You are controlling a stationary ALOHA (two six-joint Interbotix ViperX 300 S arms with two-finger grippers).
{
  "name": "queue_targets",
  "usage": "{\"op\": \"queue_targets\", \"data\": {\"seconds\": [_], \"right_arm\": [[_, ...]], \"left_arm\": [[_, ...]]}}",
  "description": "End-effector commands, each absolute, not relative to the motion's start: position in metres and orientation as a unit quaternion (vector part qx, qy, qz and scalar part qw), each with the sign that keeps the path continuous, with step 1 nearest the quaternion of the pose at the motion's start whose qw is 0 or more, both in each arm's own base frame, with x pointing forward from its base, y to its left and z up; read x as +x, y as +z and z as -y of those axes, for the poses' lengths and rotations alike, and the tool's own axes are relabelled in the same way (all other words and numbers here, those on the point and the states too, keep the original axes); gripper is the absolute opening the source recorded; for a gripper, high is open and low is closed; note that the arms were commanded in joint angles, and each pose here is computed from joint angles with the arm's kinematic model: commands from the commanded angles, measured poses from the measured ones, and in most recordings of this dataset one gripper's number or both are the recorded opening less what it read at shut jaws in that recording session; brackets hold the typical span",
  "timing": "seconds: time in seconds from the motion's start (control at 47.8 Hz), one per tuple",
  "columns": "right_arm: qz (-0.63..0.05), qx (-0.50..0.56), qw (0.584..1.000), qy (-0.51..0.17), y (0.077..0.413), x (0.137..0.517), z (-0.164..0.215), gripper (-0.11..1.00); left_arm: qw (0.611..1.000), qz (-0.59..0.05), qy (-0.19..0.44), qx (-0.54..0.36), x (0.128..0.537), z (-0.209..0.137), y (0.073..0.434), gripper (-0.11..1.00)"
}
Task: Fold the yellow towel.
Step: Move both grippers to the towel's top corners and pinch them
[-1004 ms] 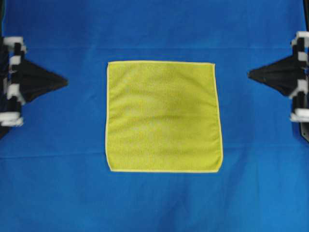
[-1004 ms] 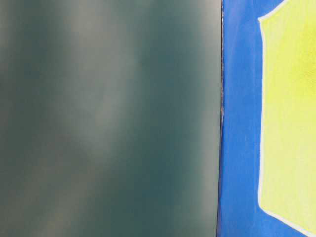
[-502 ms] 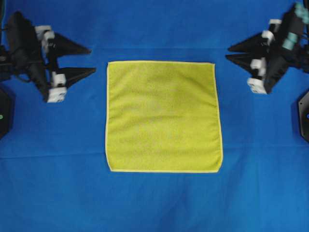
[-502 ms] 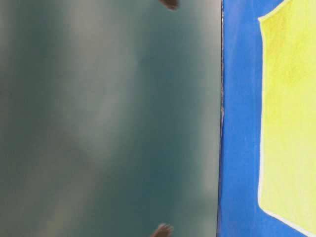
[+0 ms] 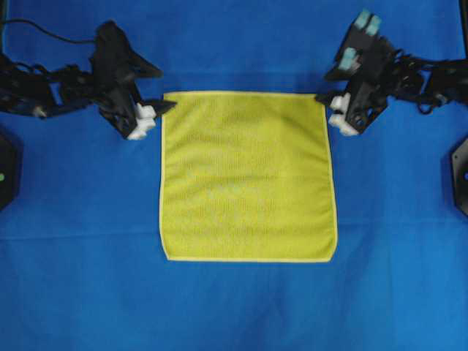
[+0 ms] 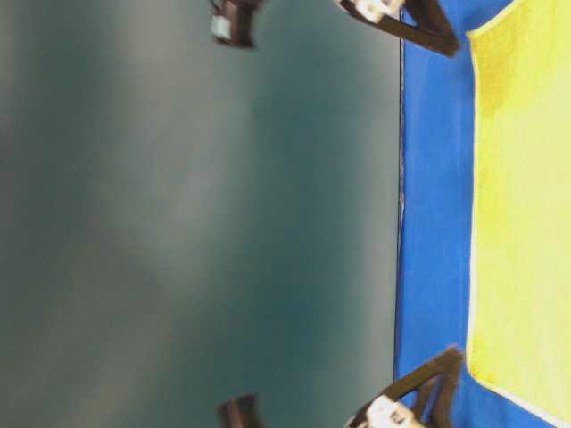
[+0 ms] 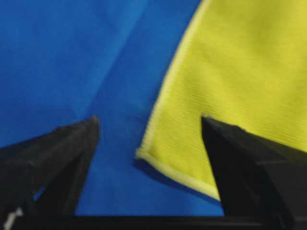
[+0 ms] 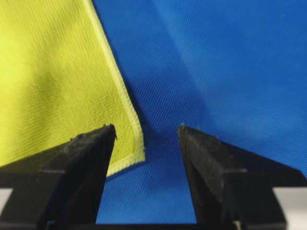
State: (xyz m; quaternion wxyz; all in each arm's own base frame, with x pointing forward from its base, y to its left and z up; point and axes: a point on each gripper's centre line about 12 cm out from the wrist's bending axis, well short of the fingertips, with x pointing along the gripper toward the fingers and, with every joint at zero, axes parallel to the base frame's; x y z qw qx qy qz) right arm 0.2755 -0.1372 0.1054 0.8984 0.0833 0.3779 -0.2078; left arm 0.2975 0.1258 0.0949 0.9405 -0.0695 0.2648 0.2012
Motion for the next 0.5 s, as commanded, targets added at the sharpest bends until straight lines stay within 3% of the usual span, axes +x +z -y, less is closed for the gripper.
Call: {"op": "queue_targets", "data": {"seconds": [0.0, 0.209, 0.314, 0.376, 0.481], "right_arm": [[-0.377, 0.082, 0.899, -0.208, 0.102, 0.283, 0.142, 0.59], [-0.389, 0.087, 0.893, -0.210, 0.094, 0.282, 0.144, 0.58], [-0.391, 0.085, 0.892, -0.209, 0.093, 0.281, 0.144, 0.54], [-0.391, 0.084, 0.893, -0.209, 0.094, 0.281, 0.144, 0.43], [-0.394, 0.082, 0.892, -0.207, 0.093, 0.281, 0.143, 0.14]], "left_arm": [[0.941, -0.261, 0.206, -0.069, 0.306, -0.133, 0.092, 0.81], [0.931, -0.287, 0.211, -0.076, 0.304, -0.138, 0.077, 0.77], [0.927, -0.301, 0.211, -0.080, 0.303, -0.137, 0.074, 0.68], [0.924, -0.311, 0.208, -0.082, 0.302, -0.136, 0.072, 0.54], [0.922, -0.320, 0.202, -0.081, 0.304, -0.133, 0.072, 0.27]]}}
